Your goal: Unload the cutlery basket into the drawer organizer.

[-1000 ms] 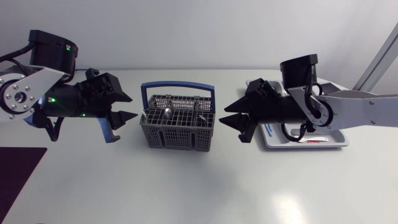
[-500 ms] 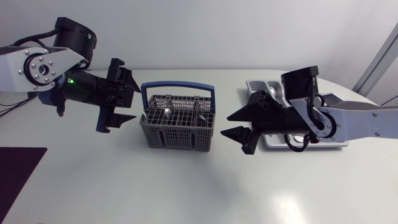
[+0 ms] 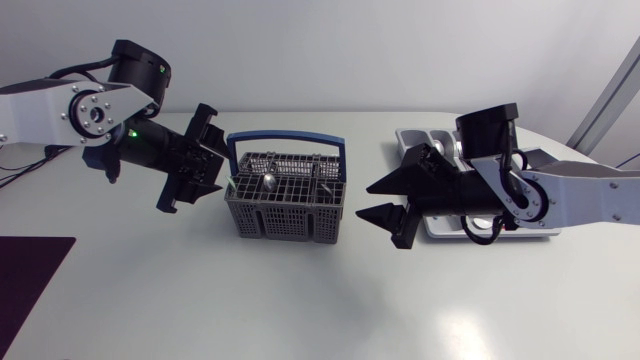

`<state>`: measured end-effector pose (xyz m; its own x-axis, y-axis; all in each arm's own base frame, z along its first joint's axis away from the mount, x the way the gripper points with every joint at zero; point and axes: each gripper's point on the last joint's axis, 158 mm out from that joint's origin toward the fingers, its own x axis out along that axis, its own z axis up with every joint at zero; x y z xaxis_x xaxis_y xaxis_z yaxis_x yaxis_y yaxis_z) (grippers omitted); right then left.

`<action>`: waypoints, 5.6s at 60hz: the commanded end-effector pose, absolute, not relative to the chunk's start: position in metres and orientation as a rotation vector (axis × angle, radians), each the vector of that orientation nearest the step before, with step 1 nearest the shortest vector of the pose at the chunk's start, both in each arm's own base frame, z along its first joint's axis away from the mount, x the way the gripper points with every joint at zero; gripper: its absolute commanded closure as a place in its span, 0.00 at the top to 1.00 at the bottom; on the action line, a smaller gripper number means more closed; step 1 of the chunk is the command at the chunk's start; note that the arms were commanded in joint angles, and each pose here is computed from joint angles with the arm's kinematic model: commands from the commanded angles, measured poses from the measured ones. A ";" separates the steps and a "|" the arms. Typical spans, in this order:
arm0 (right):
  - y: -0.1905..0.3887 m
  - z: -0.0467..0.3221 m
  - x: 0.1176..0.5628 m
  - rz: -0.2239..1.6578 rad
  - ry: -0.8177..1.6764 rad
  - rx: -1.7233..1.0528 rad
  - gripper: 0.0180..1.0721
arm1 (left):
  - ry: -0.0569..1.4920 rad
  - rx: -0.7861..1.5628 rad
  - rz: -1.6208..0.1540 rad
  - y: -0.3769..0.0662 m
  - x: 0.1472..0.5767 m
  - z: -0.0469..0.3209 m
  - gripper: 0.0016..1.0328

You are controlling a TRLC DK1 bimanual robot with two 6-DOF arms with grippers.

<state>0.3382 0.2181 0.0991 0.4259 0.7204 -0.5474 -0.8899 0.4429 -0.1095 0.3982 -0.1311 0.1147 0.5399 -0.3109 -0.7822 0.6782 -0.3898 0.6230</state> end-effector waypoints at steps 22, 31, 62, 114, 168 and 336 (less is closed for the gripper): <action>0.219 0.089 0.333 1.054 0.489 -0.400 0.68 | 0.267 1.743 -1.185 -0.143 0.404 0.089 0.28; 0.218 0.088 0.332 1.052 0.492 -0.400 0.68 | 0.267 1.750 -1.197 -0.144 0.409 0.085 0.04; 0.220 0.080 0.330 1.060 0.513 -0.400 0.68 | 0.222 1.769 -1.134 -0.144 0.418 0.114 0.03; 0.220 0.086 0.316 1.065 0.498 -0.398 0.68 | 0.556 1.574 -1.149 -0.145 0.384 0.167 0.03; 0.223 0.102 0.296 1.058 0.458 -0.414 0.68 | 0.852 0.967 -0.829 -0.140 0.377 0.207 0.03; 0.206 0.133 0.315 0.686 0.237 -0.677 0.09 | 0.930 0.265 -1.021 -0.375 0.329 0.187 0.78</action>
<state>0.3230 0.2070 0.1502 0.7760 0.5050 -0.3779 -0.6300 0.5926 -0.5019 0.3275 -0.3689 0.1770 0.1881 -0.5927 -0.7832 0.8286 0.5239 -0.1975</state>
